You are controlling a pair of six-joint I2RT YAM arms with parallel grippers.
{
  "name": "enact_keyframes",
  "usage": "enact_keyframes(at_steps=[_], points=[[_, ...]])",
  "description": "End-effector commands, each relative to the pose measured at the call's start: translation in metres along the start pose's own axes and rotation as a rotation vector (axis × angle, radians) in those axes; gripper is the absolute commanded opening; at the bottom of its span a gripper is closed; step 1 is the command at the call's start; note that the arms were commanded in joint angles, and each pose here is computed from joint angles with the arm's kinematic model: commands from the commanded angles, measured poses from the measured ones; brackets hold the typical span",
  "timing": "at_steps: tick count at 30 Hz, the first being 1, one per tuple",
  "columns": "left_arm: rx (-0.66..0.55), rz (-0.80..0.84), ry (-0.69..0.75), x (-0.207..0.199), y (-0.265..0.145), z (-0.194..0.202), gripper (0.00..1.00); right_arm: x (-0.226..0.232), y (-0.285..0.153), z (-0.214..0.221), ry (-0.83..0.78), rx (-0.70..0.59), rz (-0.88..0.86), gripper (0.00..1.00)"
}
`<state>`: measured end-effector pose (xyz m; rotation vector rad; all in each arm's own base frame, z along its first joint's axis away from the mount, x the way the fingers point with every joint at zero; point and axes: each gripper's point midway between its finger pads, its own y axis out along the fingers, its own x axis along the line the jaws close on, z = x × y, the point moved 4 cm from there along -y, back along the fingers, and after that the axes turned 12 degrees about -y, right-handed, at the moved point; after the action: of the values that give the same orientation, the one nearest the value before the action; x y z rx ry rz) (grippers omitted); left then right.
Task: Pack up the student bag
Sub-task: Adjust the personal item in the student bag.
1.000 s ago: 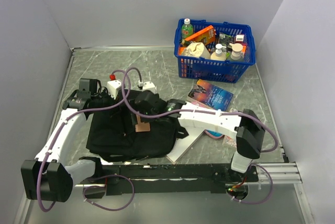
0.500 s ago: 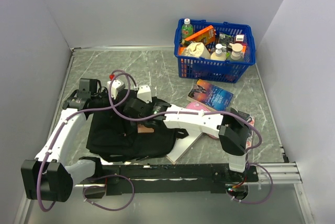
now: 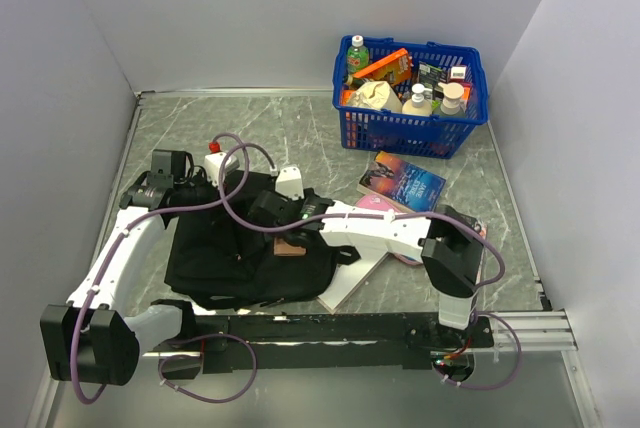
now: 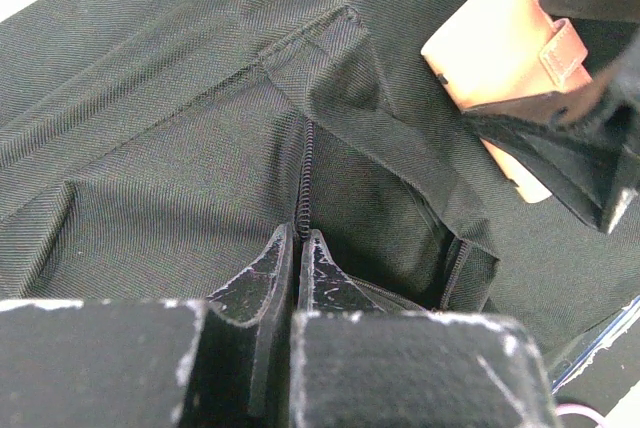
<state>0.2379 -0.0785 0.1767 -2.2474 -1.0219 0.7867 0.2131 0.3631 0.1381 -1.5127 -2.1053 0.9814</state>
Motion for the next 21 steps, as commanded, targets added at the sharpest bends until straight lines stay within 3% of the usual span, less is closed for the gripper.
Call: enact_keyframes(at_steps=[1,6,11,17,21], points=[[-0.058,0.042,0.023,-0.008,-0.005,-0.017,0.01,0.009,-0.024,-0.020,-0.094,-0.097,-0.008,0.85],[-0.054,0.038,0.025,-0.007,-0.004,-0.014,0.01,0.011,-0.025,0.000,-0.164,-0.079,0.009,0.89],[-0.050,0.043,0.021,-0.007,-0.002,-0.014,0.01,-0.008,-0.020,0.023,-0.062,0.013,-0.018,0.92],[-0.048,0.043,0.024,-0.008,-0.003,-0.012,0.01,-0.021,-0.029,0.025,0.127,0.052,-0.276,0.93],[-0.047,0.045,0.019,-0.007,-0.001,-0.012,0.01,-0.032,-0.021,0.022,0.241,0.081,-0.349,0.93]])
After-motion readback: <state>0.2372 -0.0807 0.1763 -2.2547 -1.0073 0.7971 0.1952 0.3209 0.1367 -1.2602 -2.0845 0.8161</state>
